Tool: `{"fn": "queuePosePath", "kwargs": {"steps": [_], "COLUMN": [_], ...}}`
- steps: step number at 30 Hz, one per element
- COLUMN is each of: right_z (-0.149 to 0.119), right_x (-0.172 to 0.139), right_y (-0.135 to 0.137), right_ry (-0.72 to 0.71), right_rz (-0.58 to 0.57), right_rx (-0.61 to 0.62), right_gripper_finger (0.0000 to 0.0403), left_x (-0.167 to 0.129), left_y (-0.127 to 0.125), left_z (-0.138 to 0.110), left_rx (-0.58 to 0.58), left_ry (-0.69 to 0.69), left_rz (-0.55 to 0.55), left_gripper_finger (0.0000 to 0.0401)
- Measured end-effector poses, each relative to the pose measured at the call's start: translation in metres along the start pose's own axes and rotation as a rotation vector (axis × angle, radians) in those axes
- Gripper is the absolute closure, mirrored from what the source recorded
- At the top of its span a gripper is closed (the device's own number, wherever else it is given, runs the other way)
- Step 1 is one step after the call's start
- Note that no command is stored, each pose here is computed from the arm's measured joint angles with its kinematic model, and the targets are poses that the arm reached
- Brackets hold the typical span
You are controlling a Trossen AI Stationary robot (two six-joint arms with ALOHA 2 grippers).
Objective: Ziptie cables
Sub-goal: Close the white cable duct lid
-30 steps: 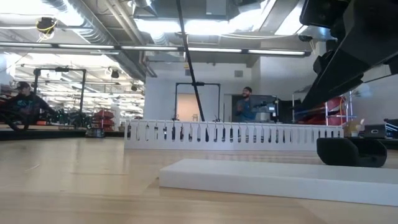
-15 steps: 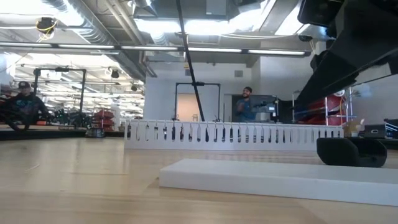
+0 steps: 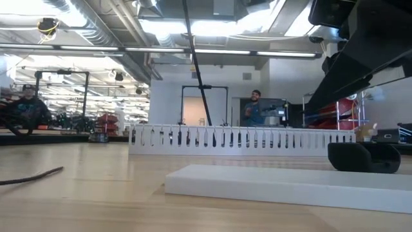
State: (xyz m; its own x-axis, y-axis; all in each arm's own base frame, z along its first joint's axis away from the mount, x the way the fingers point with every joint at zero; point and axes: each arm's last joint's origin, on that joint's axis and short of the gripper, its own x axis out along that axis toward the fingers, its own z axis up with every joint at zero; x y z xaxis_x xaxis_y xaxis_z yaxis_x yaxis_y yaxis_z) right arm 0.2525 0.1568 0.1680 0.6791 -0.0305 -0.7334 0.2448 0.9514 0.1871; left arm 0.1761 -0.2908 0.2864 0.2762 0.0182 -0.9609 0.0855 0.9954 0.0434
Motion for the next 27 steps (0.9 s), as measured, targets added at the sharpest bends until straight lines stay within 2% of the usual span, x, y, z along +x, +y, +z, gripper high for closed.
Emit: {"fn": "queuePosePath", "kwargs": {"steps": [7, 9, 12, 17, 22, 27], "right_z": [0.000, 0.000, 0.000, 0.001, 0.001, 0.001], "right_x": [0.000, 0.000, 0.000, 0.000, 0.000, 0.000], "right_y": [0.000, 0.000, 0.000, 0.000, 0.000, 0.000], "right_ry": [0.000, 0.000, -0.008, -0.015, -0.016, -0.016], "right_rz": [0.000, 0.000, -0.005, -0.011, -0.012, -0.012], "right_rx": [0.001, 0.001, 0.002, 0.003, 0.001, -0.001], "right_gripper_finger": [0.0118, 0.0118, 0.0118, 0.0118, 0.0118, 0.0118], "left_x": [0.006, 0.008, 0.009, -0.005, -0.037, -0.057], "left_y": [0.059, 0.076, 0.110, 0.166, 0.223, 0.273], "left_z": [0.025, 0.036, 0.051, 0.062, 0.058, 0.050], "left_rx": [-0.152, -0.189, -0.283, -0.319, -0.360, -0.403], "left_ry": [-0.079, -0.123, -0.115, -0.158, -0.185, -0.148], "left_rz": [0.445, 0.486, 0.540, 0.656, 0.725, 0.771], "left_gripper_finger": [0.0401, 0.0401, 0.0401, 0.0401, 0.0401, 0.0401]}}
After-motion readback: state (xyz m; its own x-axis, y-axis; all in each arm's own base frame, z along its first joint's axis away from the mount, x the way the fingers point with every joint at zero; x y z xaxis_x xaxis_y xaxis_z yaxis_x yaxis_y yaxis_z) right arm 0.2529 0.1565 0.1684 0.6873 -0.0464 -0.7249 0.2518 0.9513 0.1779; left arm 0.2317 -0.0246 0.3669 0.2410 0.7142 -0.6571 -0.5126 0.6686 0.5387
